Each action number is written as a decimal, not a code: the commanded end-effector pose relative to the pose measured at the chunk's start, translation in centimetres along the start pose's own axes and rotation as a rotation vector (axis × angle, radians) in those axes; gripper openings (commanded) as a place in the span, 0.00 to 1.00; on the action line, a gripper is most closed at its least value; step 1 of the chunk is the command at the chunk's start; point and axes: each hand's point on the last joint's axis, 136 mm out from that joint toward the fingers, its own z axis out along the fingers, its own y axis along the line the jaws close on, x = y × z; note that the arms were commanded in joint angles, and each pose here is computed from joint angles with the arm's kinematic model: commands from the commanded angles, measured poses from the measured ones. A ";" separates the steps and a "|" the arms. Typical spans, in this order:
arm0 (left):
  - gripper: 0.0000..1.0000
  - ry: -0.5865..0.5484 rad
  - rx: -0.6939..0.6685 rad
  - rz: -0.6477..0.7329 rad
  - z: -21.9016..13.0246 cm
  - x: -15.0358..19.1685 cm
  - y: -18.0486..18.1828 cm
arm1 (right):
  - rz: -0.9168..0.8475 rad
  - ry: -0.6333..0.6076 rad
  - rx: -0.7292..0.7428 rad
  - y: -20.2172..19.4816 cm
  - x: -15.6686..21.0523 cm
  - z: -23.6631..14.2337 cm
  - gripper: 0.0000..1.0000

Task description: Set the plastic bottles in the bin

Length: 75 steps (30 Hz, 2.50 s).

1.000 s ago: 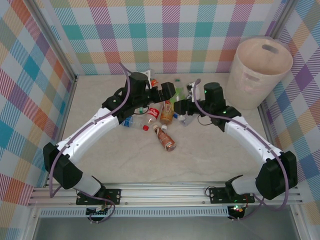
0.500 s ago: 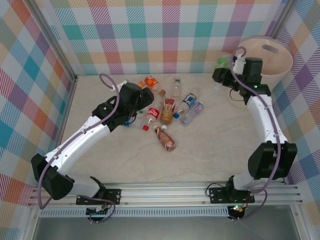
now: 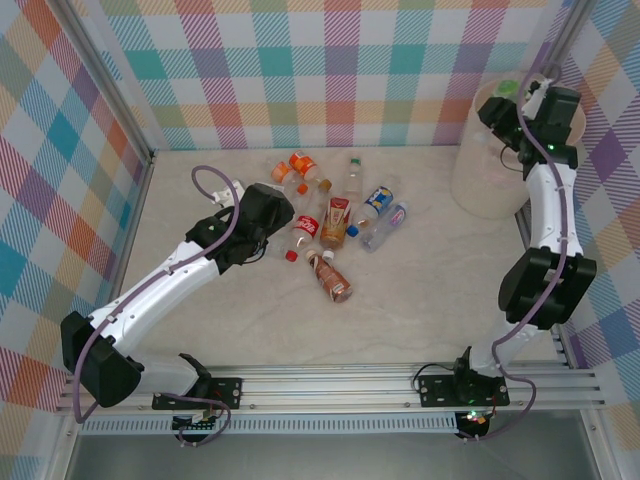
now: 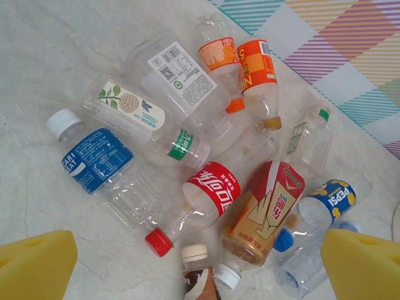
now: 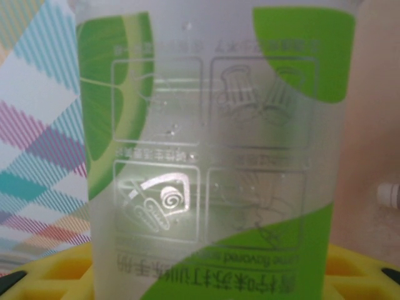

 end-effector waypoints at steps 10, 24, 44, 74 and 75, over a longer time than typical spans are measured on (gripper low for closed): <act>1.00 -0.007 -0.030 0.000 0.4 0.2 0.6 | 0.169 -0.155 -0.065 -2.5 -5.6 -0.6 0.60; 1.00 0.016 -0.060 0.021 1.2 1.0 1.1 | 0.218 -0.364 0.013 -5.2 -6.3 -1.4 0.64; 1.00 0.015 0.015 0.088 1.2 1.6 1.0 | 0.282 -0.375 0.084 -7.8 -5.9 -1.2 0.91; 1.00 0.091 -0.139 -0.037 4.5 2.9 7.7 | 0.123 -0.190 -0.221 2.5 -0.9 -6.1 1.00; 1.00 0.095 -0.146 -0.040 4.7 2.9 7.8 | 0.111 -0.174 -0.239 3.1 -0.6 -6.2 1.00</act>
